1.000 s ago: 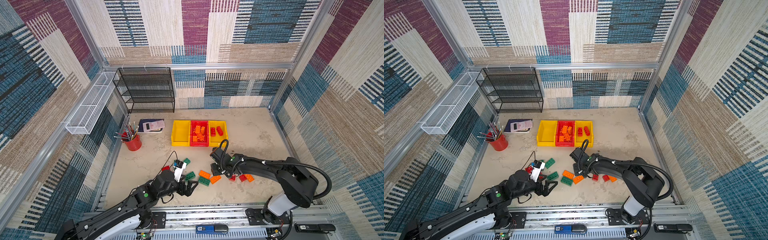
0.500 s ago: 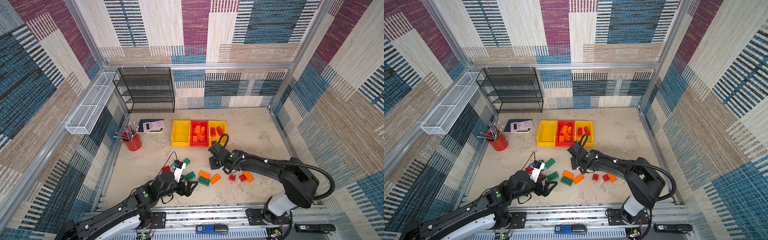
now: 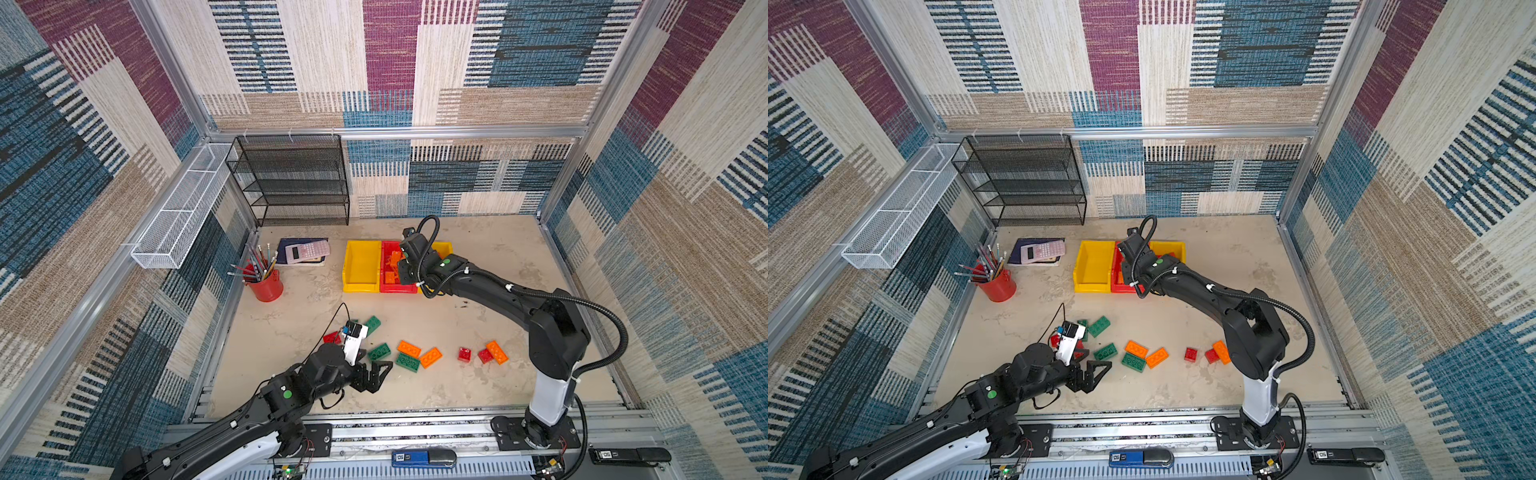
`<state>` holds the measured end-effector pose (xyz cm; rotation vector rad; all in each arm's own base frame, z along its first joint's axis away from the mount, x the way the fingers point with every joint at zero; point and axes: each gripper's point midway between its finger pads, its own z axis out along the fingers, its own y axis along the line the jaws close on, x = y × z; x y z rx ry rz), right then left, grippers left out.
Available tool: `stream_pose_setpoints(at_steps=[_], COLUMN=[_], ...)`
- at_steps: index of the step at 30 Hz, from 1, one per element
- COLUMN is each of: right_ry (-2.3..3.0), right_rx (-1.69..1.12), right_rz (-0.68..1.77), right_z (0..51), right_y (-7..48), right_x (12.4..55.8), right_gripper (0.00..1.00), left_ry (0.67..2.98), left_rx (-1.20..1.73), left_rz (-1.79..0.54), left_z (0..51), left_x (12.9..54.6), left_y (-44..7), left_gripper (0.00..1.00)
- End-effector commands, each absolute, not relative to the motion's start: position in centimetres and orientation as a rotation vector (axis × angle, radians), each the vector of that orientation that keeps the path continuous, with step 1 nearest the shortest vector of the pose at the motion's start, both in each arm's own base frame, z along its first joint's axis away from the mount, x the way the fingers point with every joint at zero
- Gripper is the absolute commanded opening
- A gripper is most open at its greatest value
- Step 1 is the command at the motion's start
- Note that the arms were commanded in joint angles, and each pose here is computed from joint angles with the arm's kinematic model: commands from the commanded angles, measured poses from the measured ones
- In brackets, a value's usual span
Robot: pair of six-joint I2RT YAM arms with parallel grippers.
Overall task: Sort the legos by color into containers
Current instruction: 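Carry the orange brick with the right gripper into the red bin and release, then move the right gripper back down to the bricks near the green bricks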
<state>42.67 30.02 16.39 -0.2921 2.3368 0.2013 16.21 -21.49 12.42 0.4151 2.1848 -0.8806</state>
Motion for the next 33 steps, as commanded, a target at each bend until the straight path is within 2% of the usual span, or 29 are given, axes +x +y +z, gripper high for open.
stream_pose_setpoints(at_steps=[1,12,16,18,22,25,33], right_ry=[2.319,2.325,2.343,2.332,2.346,2.373,2.516], right_rx=[-0.352,-0.364,-0.382,-0.38,-0.383,-0.407,-0.488], right_rz=[0.216,0.189,0.186,0.207,0.266,0.276,0.283], right_z=[16.3,13.9,14.0,14.8,15.8,15.3,10.0], right_y=[30.8,31.1,31.4,31.2,30.5,30.2,29.3], right_x=[45.0,51.3,51.5,50.8,47.8,43.9,32.0], right_gripper=[0.35,0.43,0.61,0.63,0.63,0.63,0.63], left_ry=[2.19,2.201,2.209,2.204,2.193,2.188,2.154], left_rx=[0.412,0.407,0.413,0.412,0.413,0.411,0.394], left_rz=[-0.832,-0.82,-0.82,-0.824,-0.832,-0.836,-0.879], left_z=[12.0,11.9,12.1,12.2,12.6,12.9,13.7], left_x=[16.4,17.0,17.1,17.0,16.9,16.8,16.2], left_y=[-20.9,-21.5,-21.6,-21.6,-21.5,-21.4,-20.9], left_gripper=[0.99,0.99,0.99,0.99,0.99,0.99,0.99])
